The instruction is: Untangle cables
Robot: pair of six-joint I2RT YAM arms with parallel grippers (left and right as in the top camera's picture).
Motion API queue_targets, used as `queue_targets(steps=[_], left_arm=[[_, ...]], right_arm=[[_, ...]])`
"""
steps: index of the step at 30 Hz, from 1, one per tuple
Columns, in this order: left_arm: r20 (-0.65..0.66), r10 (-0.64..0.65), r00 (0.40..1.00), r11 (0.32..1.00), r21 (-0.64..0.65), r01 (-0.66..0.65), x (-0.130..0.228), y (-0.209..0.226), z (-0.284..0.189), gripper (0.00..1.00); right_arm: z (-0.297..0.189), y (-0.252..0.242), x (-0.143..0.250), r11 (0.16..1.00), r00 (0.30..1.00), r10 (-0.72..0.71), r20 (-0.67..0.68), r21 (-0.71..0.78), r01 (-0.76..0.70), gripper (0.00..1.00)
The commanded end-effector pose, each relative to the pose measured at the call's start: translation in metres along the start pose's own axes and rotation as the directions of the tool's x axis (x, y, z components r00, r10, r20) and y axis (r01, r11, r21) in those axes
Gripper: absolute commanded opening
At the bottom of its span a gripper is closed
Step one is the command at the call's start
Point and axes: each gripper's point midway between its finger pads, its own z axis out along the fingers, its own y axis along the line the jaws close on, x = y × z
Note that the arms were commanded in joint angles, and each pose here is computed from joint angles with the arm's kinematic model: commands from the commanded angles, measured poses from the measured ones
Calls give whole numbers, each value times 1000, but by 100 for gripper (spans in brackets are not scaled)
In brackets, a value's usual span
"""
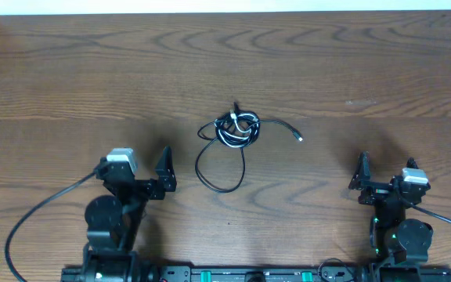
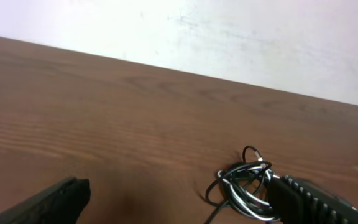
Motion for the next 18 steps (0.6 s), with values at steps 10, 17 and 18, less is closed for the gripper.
queue_targets(steps=[10, 17, 18], left_arm=[[-88, -7, 996, 992, 128, 19, -65, -43, 0, 96], [-187, -21, 982, 994, 101, 41, -89, -48, 6, 96], [-210, -24, 977, 994, 96, 45, -92, -49, 7, 96]], right_arm=[[0, 0, 0, 1000, 1000, -9, 3, 4, 9, 99], [0, 0, 0, 1000, 1000, -9, 3, 4, 9, 99], [0, 0, 0, 1000, 1000, -9, 3, 4, 9, 99]])
